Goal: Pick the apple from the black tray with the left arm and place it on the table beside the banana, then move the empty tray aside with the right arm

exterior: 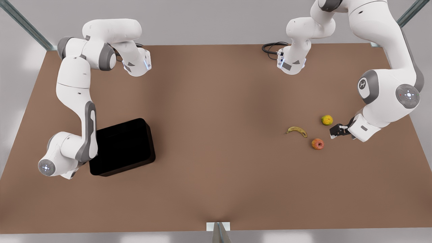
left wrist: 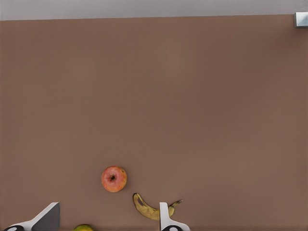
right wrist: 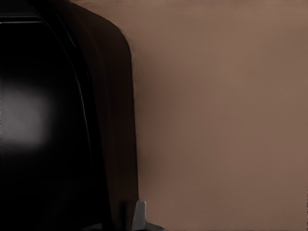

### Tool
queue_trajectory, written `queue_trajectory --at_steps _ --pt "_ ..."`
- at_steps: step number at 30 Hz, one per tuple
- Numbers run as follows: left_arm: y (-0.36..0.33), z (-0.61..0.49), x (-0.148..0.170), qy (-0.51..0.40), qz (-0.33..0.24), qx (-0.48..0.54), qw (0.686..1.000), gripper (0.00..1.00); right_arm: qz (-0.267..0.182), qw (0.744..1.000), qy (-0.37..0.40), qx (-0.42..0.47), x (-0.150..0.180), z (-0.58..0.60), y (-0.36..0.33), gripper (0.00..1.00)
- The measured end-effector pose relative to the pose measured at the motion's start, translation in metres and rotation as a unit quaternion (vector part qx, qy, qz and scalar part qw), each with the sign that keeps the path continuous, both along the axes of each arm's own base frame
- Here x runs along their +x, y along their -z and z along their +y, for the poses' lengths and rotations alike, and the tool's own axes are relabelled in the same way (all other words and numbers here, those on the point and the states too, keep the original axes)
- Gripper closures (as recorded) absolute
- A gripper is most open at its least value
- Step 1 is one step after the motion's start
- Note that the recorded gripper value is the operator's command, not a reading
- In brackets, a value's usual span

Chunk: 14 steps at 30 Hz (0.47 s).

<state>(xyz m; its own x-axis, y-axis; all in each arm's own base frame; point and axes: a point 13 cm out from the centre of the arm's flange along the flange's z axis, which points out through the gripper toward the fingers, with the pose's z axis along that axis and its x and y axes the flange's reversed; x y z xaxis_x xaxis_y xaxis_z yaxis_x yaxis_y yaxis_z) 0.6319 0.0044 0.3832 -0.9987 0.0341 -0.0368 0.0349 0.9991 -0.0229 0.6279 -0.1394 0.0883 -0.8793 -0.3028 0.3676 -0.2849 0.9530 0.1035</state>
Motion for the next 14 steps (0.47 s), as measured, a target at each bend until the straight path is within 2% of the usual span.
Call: queue_trajectory --at_steps 1,3,5,7,9,11,14 --pt "0.0 0.0 0.0 0.0 0.0 0.0 1.0 0.0 -0.007 1.0 -0.012 0.002 0.005 0.001 -0.003 0.01" --pt "-0.002 0.0 0.001 0.002 -0.002 0.003 1.0 0.0 -0.043 0.998 -0.039 0.008 0.027 0.01 -0.044 0.0" --pt "-0.001 -0.009 0.003 0.016 -0.003 0.016 1.0 0.0 -0.089 0.994 -0.062 0.018 0.044 0.021 -0.119 0.0" --pt "0.0 -0.018 0.004 0.029 -0.004 0.026 0.999 0.0 -0.14 0.985 -0.092 0.045 0.047 0.053 -0.215 0.0" --pt "0.0 -0.018 0.005 0.032 -0.005 0.033 0.999 0.0 -0.177 0.97 -0.146 0.076 0.032 0.122 -0.307 0.0" --pt "0.0 -0.016 0.005 0.032 -0.005 0.037 0.999 0.0 -0.182 0.965 -0.179 0.063 0.005 0.153 -0.362 0.0" --pt "0.0 -0.014 0.006 0.031 -0.006 0.04 0.999 0.0 -0.152 0.975 -0.158 0.025 -0.021 0.139 -0.376 0.0"
